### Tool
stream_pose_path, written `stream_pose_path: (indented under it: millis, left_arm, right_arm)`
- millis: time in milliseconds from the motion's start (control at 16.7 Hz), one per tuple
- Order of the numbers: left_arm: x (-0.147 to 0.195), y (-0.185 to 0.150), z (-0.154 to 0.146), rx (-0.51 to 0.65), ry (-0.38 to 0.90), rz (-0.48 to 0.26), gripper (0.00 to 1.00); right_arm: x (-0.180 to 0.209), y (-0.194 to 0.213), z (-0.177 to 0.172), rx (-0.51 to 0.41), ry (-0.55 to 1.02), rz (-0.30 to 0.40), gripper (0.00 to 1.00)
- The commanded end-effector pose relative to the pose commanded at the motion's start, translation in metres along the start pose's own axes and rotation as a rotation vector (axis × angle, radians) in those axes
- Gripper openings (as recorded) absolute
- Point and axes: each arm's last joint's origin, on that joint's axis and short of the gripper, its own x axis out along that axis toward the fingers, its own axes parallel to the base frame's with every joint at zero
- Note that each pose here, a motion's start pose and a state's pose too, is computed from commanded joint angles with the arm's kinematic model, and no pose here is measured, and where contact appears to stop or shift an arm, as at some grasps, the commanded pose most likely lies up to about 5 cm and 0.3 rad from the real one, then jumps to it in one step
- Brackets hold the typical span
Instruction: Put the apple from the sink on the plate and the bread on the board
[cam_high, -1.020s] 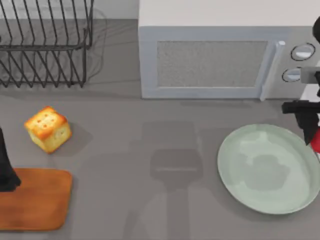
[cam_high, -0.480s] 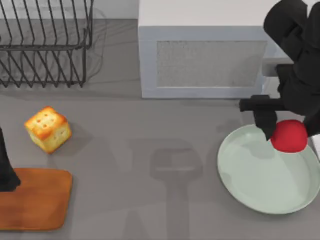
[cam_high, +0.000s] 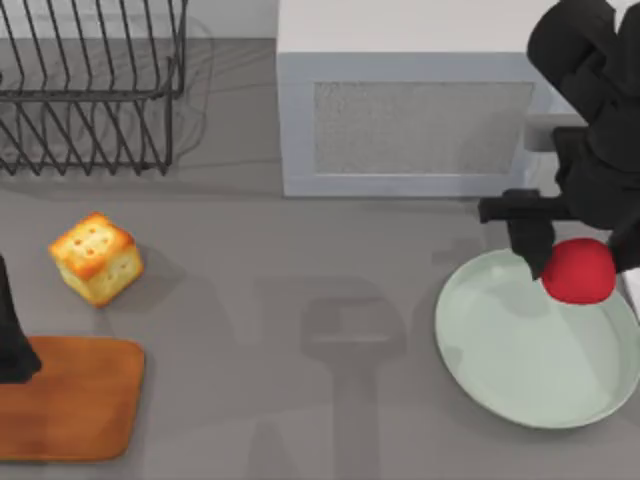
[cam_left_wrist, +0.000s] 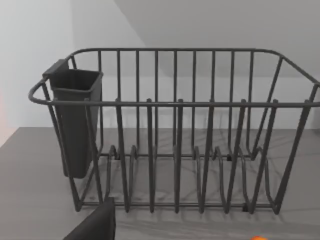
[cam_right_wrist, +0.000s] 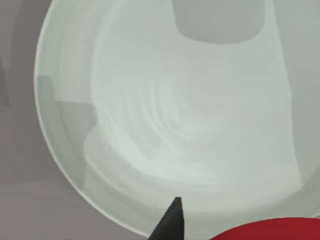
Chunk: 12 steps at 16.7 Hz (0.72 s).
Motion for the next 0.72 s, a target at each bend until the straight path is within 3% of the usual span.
stream_pose_path:
  millis: [540, 720]
  left_arm:
    - [0.0, 0.0, 0.0, 0.0, 0.0, 0.0, 1.0]
    - [0.0, 0.0, 0.0, 0.0, 0.0, 0.0, 1.0]
  right_arm:
    - [0.0, 0.0, 0.0, 0.0, 0.0, 0.0, 0.98]
    - [0.0, 0.0, 0.0, 0.0, 0.0, 0.0, 1.0]
